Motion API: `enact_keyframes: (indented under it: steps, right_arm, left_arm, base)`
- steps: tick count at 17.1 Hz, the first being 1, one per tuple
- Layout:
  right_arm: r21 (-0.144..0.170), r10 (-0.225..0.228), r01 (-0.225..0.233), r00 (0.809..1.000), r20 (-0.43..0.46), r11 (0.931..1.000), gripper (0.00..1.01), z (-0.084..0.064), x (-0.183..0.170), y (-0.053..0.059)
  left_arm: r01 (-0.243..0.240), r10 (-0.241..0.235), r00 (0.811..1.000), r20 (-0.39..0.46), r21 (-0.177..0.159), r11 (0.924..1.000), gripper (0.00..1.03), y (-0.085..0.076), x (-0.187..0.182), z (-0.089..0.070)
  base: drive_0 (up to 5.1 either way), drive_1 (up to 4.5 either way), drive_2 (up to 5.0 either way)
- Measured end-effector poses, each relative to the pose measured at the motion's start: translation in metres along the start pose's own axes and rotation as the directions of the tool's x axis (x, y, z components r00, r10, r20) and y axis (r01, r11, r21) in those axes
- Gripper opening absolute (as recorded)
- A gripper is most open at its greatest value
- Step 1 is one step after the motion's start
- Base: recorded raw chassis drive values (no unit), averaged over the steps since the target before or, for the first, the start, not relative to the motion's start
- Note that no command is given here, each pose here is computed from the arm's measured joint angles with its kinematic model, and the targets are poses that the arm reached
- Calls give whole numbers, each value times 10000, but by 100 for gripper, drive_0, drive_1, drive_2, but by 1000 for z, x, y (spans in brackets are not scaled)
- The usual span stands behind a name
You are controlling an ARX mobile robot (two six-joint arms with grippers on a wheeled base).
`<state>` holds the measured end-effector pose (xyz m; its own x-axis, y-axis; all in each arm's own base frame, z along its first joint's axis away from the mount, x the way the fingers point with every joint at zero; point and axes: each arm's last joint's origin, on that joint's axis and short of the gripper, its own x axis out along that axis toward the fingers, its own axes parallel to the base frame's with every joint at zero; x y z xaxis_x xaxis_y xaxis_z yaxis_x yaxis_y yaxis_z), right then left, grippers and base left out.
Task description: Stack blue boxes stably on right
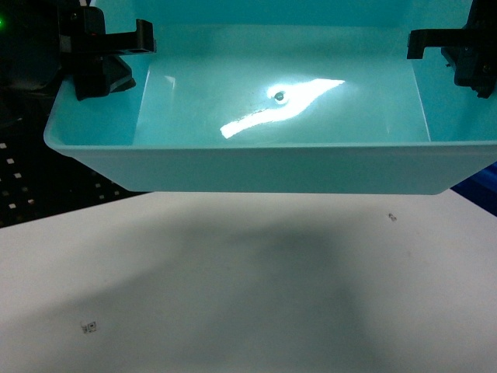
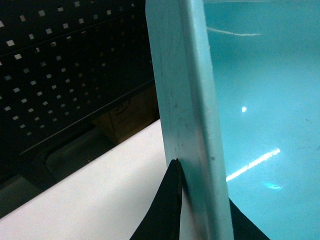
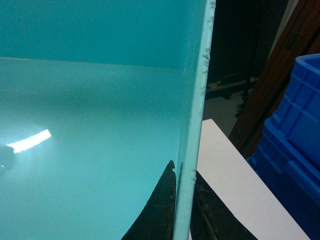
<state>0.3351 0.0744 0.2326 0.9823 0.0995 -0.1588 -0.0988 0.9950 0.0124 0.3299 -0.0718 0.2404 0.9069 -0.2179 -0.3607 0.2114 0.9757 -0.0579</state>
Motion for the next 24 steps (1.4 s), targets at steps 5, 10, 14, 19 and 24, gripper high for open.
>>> enact_keyframes:
  steps: [5,10,14,19,24]
  right_arm:
    - [1,0,0,10000,8,10000,7,0,0,0]
    - [1,0,0,10000,11,10000,7,0,0,0]
    - [1,0,0,10000,8,10000,7,0,0,0]
    - [1,-4,4,10000,8,10000,7,0,0,0]
    - [3,1,-1,10000,23,10000,7,0,0,0]
  left_arm:
    - [0,0,10000,0,0,10000,5,0,0,0]
    - [0,0,10000,0,0,10000,5,0,0,0]
    - [0,0,10000,0,0,10000,5,0,0,0]
    - [4,-4,10000,4,1,10000,5,0,0,0]
    - [1,-1,10000,11,0,10000,5,0,0,0]
  base:
    - [-159,-159,-159]
    - [-157,-157,-157]
    - [-157,-157,-157]
    - [-157,-157,-157]
    - [-158,-158,-158]
